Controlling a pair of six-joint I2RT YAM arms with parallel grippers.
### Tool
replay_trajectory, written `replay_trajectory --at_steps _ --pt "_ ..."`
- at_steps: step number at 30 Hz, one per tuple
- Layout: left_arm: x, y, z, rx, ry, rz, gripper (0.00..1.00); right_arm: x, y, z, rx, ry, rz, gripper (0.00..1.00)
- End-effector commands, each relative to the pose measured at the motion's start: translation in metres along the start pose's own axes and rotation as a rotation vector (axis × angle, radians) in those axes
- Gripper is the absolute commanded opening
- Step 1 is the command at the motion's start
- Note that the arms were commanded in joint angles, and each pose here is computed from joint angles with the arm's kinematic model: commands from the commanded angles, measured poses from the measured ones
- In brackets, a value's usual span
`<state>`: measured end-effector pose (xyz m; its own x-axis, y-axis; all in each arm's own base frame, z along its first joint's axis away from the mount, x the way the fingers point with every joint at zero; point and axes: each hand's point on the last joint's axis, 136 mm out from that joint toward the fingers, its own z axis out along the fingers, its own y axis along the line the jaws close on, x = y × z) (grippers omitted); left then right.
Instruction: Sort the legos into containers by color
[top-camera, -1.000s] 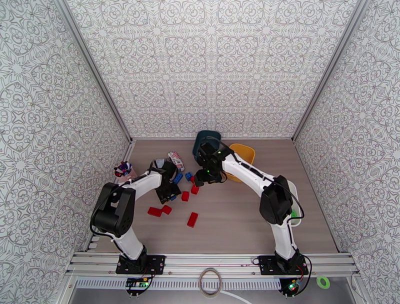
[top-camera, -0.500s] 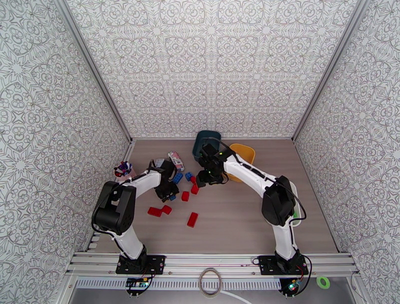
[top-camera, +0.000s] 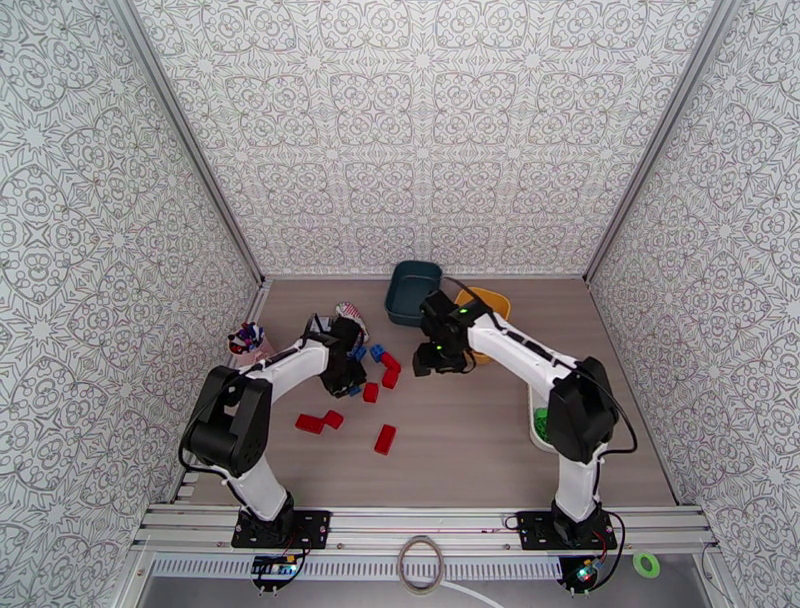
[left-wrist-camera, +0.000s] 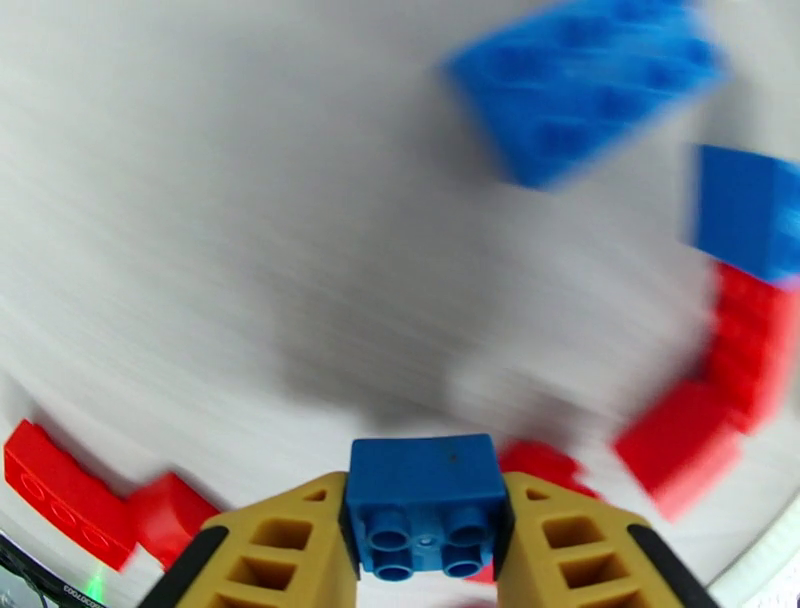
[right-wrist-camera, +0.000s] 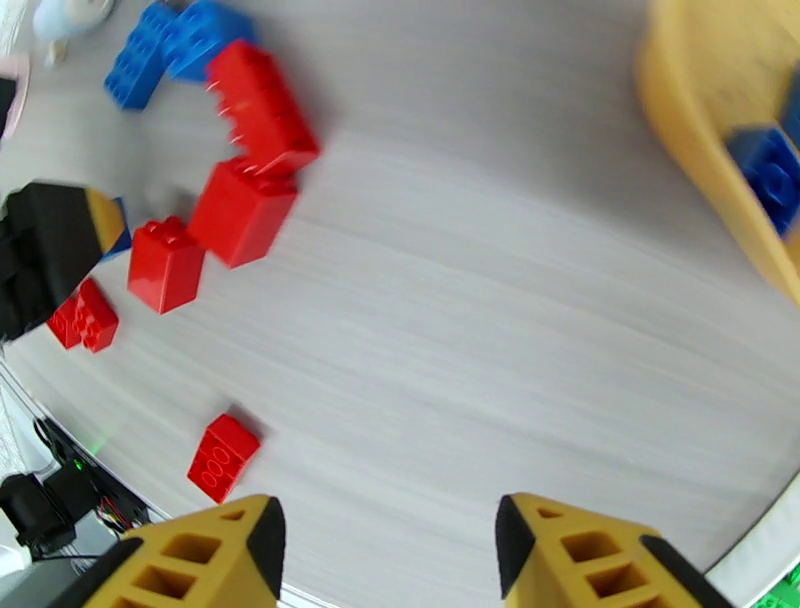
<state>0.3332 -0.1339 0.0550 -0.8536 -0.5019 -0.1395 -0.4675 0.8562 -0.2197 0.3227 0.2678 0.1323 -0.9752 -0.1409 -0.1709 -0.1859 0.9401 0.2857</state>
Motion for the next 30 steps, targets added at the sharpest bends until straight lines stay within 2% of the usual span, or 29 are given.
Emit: replay_trajectory --at_steps 1,8,19,30 --pt "-0.008 -0.037 -0.026 0.115 -0.05 0.031 0.37 -0.004 -0.013 -0.015 -0.017 -0.056 0.072 0.6" --pt "-0.005 -0.112 -0.049 0.326 -0.072 0.134 0.37 0.002 -0.052 -0.032 -0.038 -0.089 0.213 0.6" --pt "0.031 -0.216 -0.052 0.589 0.03 0.245 0.36 0.029 -0.097 -0.055 -0.073 -0.132 0.375 0.61" --pt "0.05 -0.28 -0.045 0.724 0.083 0.264 0.36 0.068 -0.123 -0.071 -0.046 -0.142 0.443 0.62"
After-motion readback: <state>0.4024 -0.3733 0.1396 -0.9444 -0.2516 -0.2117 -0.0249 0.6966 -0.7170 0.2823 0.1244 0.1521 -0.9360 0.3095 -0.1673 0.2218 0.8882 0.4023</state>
